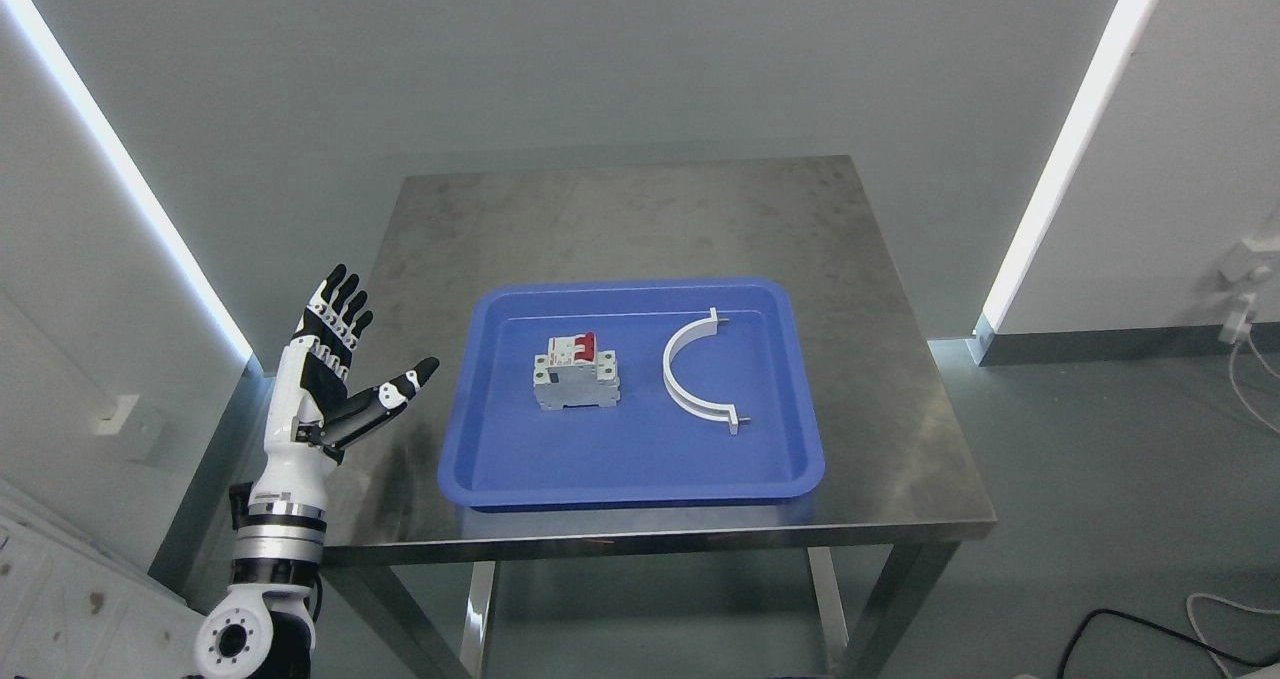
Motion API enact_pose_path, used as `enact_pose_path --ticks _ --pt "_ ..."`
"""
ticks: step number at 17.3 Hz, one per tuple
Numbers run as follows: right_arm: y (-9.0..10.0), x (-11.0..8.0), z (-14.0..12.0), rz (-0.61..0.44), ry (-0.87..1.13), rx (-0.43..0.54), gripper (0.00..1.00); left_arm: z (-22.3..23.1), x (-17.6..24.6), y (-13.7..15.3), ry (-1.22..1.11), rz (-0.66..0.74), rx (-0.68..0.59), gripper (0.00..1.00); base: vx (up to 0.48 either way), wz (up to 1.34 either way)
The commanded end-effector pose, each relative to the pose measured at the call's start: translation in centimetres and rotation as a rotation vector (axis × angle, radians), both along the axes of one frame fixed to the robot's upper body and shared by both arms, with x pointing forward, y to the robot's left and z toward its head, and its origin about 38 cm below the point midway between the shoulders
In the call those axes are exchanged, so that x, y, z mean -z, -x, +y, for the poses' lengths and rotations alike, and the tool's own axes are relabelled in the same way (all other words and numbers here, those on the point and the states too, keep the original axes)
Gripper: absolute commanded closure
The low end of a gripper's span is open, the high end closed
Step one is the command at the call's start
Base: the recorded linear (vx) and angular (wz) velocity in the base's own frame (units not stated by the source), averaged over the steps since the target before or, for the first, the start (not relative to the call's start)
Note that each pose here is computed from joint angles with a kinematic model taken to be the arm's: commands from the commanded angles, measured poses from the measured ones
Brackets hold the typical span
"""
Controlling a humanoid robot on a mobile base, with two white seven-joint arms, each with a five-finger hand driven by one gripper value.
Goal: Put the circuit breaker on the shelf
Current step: 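Reach the left hand toward the grey circuit breaker in the blue tray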
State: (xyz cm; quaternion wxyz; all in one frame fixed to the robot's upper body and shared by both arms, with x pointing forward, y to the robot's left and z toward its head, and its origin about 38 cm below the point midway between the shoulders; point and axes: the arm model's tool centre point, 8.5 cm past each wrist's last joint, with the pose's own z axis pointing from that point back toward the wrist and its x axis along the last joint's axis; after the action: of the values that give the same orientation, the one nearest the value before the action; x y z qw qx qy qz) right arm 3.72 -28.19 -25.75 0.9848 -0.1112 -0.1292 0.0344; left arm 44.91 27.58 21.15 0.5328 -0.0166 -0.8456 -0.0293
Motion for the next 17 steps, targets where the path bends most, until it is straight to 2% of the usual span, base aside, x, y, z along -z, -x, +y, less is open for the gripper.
enact_pose_path --ticks 1,5,10,11,13,17 --pt "1.8 0.2 -1.1 0.183 0.032 -0.002 0.0 -1.2 1.3 0.3 -0.06 0.038 0.031 0.0 0.0 0.0" --pt "1.8 0.2 -1.1 0.183 0.032 -0.002 0.0 -1.7 -1.1 -0.7 -0.088 -0.012 0.059 0.0 0.0 0.0" --pt "1.8 0.2 -1.1 0.183 0.032 -0.002 0.0 -5.2 -4.8 -2.2 -0.347 -0.066 0.187 0.01 -0.001 -0.01" --pt "1.8 0.2 -1.1 0.183 0.032 -0.002 0.0 -6.0 -5.0 -2.6 -0.419 -0.035 0.223 0.02 0.0 0.0" --pt "1.9 0.2 -1.1 0.184 0.032 -0.002 0.0 -6.0 -4.8 -3.5 -0.532 0.091 0.216 0.03 0.0 0.0" --pt "1.8 0.2 -1.1 0.183 0.032 -0.002 0.0 -5.5 -5.5 -4.4 -0.62 0.179 0.19 0.03 0.0 -0.01"
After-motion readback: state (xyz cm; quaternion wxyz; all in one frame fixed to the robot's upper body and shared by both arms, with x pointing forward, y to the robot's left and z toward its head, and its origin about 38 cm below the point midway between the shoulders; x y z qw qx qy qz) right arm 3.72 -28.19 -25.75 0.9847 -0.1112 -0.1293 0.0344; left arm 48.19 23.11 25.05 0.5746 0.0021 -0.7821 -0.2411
